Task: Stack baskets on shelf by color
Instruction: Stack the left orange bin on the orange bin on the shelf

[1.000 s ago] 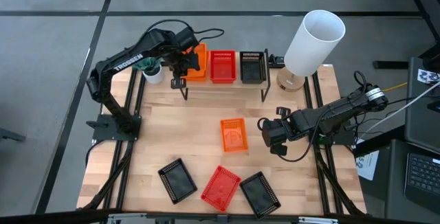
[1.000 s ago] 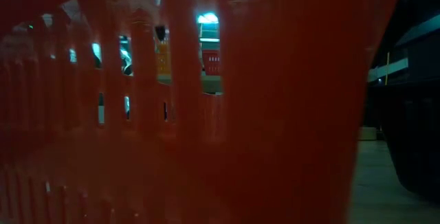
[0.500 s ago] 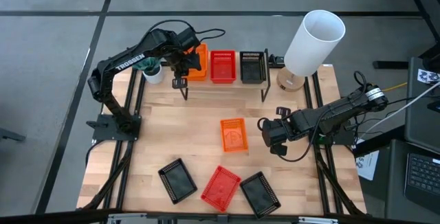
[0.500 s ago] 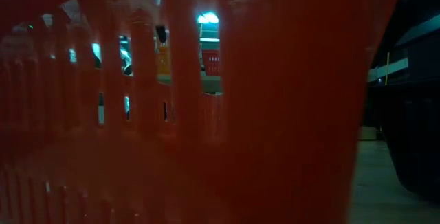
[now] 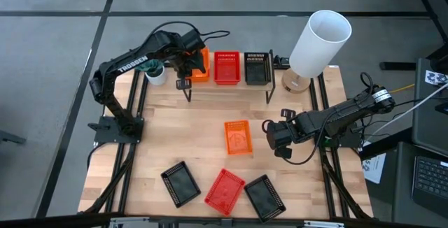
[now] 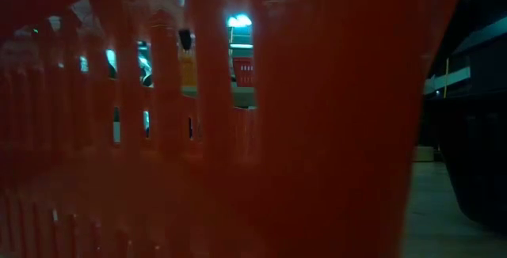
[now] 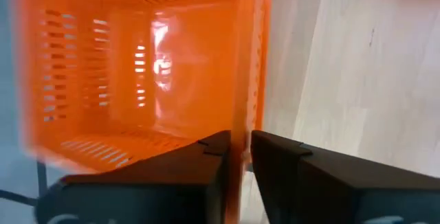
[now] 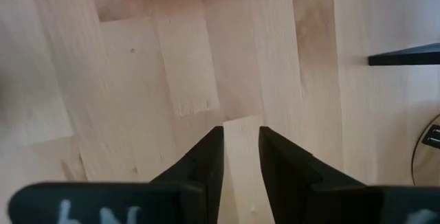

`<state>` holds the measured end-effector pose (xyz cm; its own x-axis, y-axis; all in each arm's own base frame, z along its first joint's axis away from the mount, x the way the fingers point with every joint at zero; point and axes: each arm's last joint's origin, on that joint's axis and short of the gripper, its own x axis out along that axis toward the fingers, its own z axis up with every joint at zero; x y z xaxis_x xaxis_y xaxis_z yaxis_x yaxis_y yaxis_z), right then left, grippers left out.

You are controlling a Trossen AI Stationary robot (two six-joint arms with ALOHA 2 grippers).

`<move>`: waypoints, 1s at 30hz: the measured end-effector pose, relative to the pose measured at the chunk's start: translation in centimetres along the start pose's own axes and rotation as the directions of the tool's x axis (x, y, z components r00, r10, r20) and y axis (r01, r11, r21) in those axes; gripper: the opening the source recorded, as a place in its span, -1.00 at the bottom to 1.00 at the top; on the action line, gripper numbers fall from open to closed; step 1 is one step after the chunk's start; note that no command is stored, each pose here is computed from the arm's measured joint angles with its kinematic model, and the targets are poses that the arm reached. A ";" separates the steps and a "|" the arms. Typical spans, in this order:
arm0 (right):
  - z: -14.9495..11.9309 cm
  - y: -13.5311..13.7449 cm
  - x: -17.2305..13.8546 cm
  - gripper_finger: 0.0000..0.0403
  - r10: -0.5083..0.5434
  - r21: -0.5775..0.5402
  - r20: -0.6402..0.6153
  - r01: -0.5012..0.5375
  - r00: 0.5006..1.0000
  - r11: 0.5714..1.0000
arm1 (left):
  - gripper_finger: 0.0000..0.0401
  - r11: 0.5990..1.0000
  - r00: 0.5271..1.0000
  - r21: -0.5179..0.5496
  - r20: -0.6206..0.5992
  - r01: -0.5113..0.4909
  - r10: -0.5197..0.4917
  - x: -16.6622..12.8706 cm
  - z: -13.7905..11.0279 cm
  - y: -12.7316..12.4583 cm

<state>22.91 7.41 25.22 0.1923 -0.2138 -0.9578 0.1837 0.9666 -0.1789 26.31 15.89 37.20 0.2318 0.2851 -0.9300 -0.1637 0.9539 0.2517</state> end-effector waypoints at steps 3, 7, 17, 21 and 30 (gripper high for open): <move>0.0 0.0 0.0 -0.55 0.001 0.001 0.001 -0.001 1.000 1.000 | -0.64 1.000 1.000 0.010 0.003 0.003 -0.003 0.0 0.1 -0.3; 0.0 0.0 0.0 -0.55 0.001 0.001 0.002 -0.001 1.000 1.000 | -0.52 1.000 1.000 0.005 0.017 0.004 -0.004 -0.1 0.5 -0.9; 0.0 0.0 0.0 -0.55 0.001 0.001 0.002 -0.001 1.000 1.000 | -0.46 0.994 0.994 0.023 0.003 -0.111 0.111 -0.4 1.1 -1.9; 0.0 0.0 0.0 -0.55 0.002 0.001 0.003 -0.002 1.000 1.000 | -0.45 0.993 0.993 0.031 0.007 -0.116 0.116 -0.5 1.3 -2.3; 0.1 0.0 0.0 -0.55 0.003 0.002 0.006 -0.003 1.000 1.000 | -0.45 0.998 0.998 0.018 0.027 -0.055 0.055 -0.5 1.4 -2.9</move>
<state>22.98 7.43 25.23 0.1988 -0.2115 -0.9569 0.1854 0.9669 -0.1752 28.05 13.14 37.33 0.2485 0.3394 -0.9072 -0.1585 0.9382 0.3076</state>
